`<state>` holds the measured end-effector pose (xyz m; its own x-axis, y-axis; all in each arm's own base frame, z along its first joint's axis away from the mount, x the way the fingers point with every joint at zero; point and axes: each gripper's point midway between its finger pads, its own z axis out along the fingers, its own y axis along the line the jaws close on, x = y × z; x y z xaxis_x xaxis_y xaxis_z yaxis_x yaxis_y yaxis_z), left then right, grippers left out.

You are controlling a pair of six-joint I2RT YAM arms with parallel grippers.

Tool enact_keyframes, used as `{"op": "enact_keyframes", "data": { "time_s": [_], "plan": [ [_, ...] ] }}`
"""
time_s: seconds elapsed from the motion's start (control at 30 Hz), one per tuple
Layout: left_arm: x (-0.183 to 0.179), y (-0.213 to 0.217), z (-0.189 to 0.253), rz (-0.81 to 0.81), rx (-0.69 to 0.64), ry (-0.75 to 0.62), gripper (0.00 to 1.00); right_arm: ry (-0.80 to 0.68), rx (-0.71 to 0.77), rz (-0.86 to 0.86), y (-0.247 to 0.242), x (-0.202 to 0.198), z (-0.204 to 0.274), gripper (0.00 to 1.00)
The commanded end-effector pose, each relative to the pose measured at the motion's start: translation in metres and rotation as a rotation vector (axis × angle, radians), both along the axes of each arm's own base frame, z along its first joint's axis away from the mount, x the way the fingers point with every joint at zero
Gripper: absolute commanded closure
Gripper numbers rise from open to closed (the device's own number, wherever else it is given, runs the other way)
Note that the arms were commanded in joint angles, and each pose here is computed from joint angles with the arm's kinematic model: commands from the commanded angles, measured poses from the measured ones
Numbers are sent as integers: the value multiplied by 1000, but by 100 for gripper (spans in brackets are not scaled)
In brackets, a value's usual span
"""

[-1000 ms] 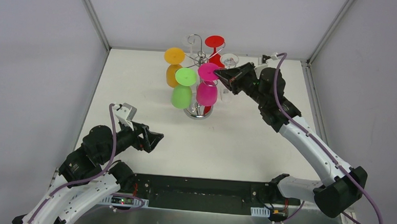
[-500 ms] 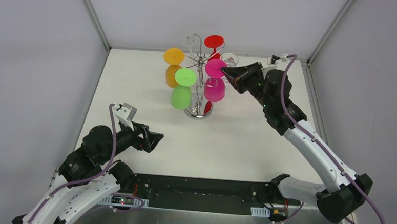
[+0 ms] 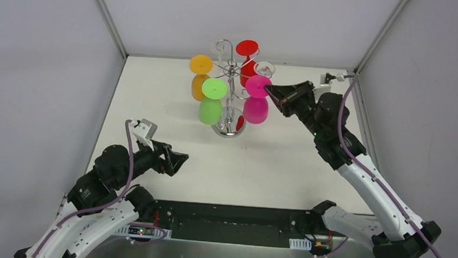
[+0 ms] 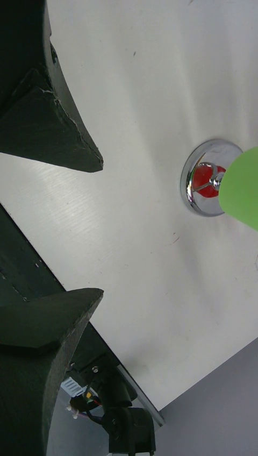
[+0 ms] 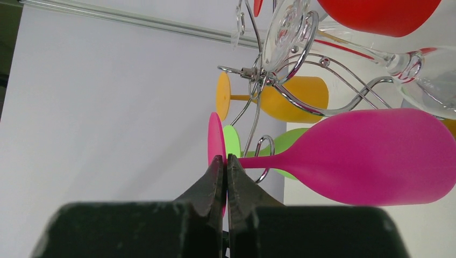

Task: Take the wine glass off the wine glass rack
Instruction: Pick up the wine glass from the wine rack.

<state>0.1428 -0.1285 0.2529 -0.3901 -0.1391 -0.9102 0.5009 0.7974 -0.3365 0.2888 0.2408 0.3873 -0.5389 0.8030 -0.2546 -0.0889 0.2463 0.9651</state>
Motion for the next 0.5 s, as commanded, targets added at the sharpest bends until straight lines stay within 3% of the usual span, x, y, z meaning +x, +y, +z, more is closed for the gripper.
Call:
{"op": "enact_keyframes", "data": {
  "time_s": [0.0, 0.2, 0.23, 0.27, 0.47],
  "plan": [
    [-2, 0, 3, -12, -1, -17, 19, -72, 15, -32, -18, -14, 19, 100],
    [0, -2, 3, -8, 0, -1, 16, -76, -36, -38, -33, -33, 9, 100],
    [1, -3, 2, -11, -1, 9, 5, -79, -45, -36, -35, -36, 8, 100],
    [1, -4, 3, -13, -6, 14, 1, -81, -57, -33, -37, -40, 7, 100],
    [-5, -11, 9, -32, -72, 52, 1, -134, -131, 6, -48, -65, 7, 100]
  ]
}}
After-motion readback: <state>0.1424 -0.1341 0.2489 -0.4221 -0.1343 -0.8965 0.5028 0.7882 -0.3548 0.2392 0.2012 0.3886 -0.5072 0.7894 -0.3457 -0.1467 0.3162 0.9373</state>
